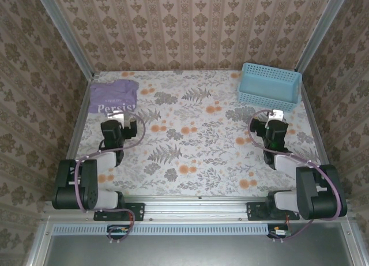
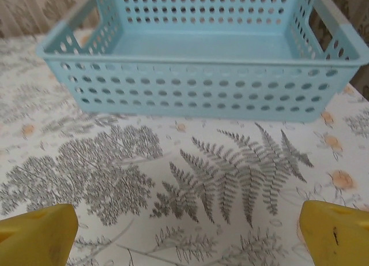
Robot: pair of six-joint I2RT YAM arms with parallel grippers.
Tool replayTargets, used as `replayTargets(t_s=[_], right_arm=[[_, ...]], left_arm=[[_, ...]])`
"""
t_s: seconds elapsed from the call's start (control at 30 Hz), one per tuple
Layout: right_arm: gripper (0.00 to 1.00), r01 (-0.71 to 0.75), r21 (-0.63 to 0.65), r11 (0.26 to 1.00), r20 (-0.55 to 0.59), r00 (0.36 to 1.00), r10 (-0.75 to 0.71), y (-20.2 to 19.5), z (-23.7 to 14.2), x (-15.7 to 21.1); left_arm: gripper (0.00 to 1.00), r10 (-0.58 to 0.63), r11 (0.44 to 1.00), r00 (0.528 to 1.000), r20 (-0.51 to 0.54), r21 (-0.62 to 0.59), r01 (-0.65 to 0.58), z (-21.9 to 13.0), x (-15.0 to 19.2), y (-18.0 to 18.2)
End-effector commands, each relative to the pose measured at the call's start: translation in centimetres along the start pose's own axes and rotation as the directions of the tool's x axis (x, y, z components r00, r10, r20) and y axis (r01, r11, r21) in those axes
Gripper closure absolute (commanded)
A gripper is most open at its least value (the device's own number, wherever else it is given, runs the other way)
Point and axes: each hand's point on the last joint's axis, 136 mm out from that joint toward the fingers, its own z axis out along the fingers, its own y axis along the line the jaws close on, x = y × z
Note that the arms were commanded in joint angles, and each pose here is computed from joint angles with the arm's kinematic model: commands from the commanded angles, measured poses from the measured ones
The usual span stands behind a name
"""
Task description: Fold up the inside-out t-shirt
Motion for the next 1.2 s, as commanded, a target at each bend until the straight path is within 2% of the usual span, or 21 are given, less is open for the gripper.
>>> replayTargets(t_s=[0.0, 0.07, 0.23, 0.3, 0.5, 0.8, 1.17], right_arm=[[0.0, -0.01, -0.104, 0.994, 0.107, 0.994, 0.022, 1.3, -0.3, -1.8], [0.0, -0.009, -0.122, 0.992, 0.128, 0.991, 0.025, 1.6, -0.2, -1.9], [0.0, 0.006, -0.147, 0.989, 0.116, 0.993, 0.011, 2.2, 0.7, -1.6], [0.0, 0.008, -0.14, 0.99, 0.079, 0.997, 0.004, 2.3, 1.7, -0.4], [0.0, 0.032, -0.152, 0.988, 0.04, 0.999, -0.026, 3.0, 3.0, 0.6], [0.0, 0.067, -0.09, 0.994, 0.04, 0.997, -0.063, 3.1, 3.1, 0.6], [0.0, 0.068, -0.089, 0.994, 0.04, 0.997, -0.065, 3.1, 3.1, 0.6]], left_arm=[[0.0, 0.018, 0.998, 0.989, 0.145, 0.055, -0.027, 0.2, -0.7, -0.5], [0.0, 0.033, 0.997, 0.982, 0.184, 0.059, -0.045, 0.4, -0.6, -0.7], [0.0, 0.01, 0.998, 0.996, 0.084, 0.054, -0.015, 1.7, -0.2, -0.2], [0.0, -0.005, 1.0, 0.999, 0.043, 0.018, 0.004, 2.5, -0.1, 0.6], [0.0, -0.005, 1.0, 0.999, 0.046, 0.01, 0.004, 2.4, -0.1, 0.6], [0.0, 0.0, 1.0, 0.999, 0.048, 0.005, 0.0, 2.4, -0.2, 0.5], [0.0, 0.0, 1.0, 0.999, 0.046, 0.005, 0.0, 2.4, -0.1, 0.6]])
